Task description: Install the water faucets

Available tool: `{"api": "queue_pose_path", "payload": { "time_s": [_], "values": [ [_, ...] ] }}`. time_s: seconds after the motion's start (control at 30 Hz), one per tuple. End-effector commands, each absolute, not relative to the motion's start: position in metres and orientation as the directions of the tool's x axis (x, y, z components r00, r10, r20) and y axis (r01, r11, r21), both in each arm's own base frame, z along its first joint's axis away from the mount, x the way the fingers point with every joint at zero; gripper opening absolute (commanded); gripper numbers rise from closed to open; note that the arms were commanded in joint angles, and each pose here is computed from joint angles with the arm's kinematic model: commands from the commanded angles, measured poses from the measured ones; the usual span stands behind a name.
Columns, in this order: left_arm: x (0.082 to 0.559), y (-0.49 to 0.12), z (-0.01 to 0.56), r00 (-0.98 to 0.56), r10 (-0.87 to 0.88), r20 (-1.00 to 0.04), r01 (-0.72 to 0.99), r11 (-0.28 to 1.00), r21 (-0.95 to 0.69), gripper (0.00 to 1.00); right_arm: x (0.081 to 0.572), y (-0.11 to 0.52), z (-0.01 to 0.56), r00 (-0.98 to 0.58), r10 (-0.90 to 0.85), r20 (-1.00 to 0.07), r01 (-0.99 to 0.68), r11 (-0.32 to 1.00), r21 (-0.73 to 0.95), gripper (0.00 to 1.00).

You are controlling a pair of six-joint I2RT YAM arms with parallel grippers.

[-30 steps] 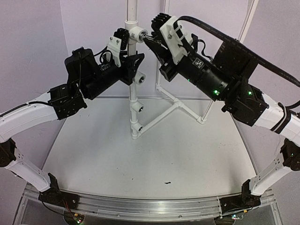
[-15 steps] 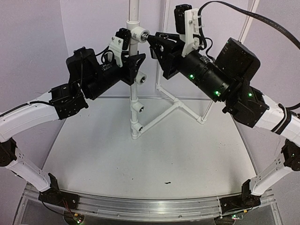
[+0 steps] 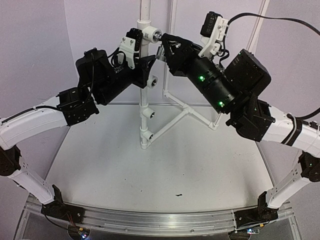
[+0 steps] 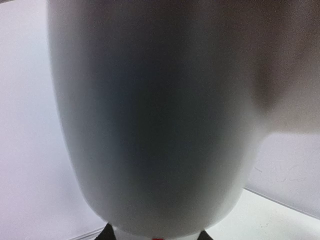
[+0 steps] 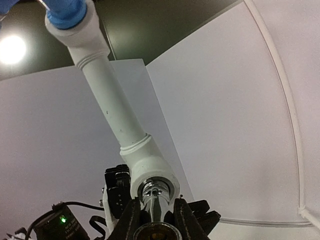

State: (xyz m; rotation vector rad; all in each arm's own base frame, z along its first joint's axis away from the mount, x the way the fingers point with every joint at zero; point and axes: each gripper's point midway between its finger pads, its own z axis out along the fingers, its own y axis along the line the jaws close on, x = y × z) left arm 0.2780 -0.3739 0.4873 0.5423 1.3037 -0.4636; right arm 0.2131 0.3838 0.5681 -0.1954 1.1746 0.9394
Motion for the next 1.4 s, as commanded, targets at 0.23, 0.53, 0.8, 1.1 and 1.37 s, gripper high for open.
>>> {"api": "queue_pose_path", "payload": {
  "time_s": [0.23, 0.53, 0.8, 1.1, 1.37],
  "values": [
    [0.263, -0.414, 0.351, -0.107, 0.204, -0.973, 0.672, 0.736, 0.081, 0.00, 0.226, 0.380, 0.575, -0.128, 0.762, -0.634, -0.666, 0.408, 0.625, 0.00],
    [0.262, -0.412, 0.333, -0.075, 0.269, -0.960, 0.680, 0.718, 0.148, 0.00, 0.223, 0.347, 0.569, -0.339, 0.853, -0.397, -0.529, 0.176, 0.830, 0.00],
    [0.270, -0.415, 0.328, -0.070, 0.290, -0.955, 0.651, 0.739, 0.177, 0.00, 0.225, 0.346, 0.561, -0.462, 0.863, -0.202, -0.416, -0.010, 0.909, 0.00],
    [0.287, -0.416, 0.315, -0.093, 0.298, -0.950, 0.569, 0.799, 0.194, 0.00, 0.242, 0.362, 0.545, -0.558, 0.830, 0.014, -0.283, -0.206, 0.937, 0.00],
    [0.290, -0.413, 0.303, -0.065, 0.363, -0.930, 0.552, 0.789, 0.269, 0.00, 0.243, 0.352, 0.557, -0.552, 0.830, 0.085, -0.258, -0.267, 0.928, 0.00]
  ]
}}
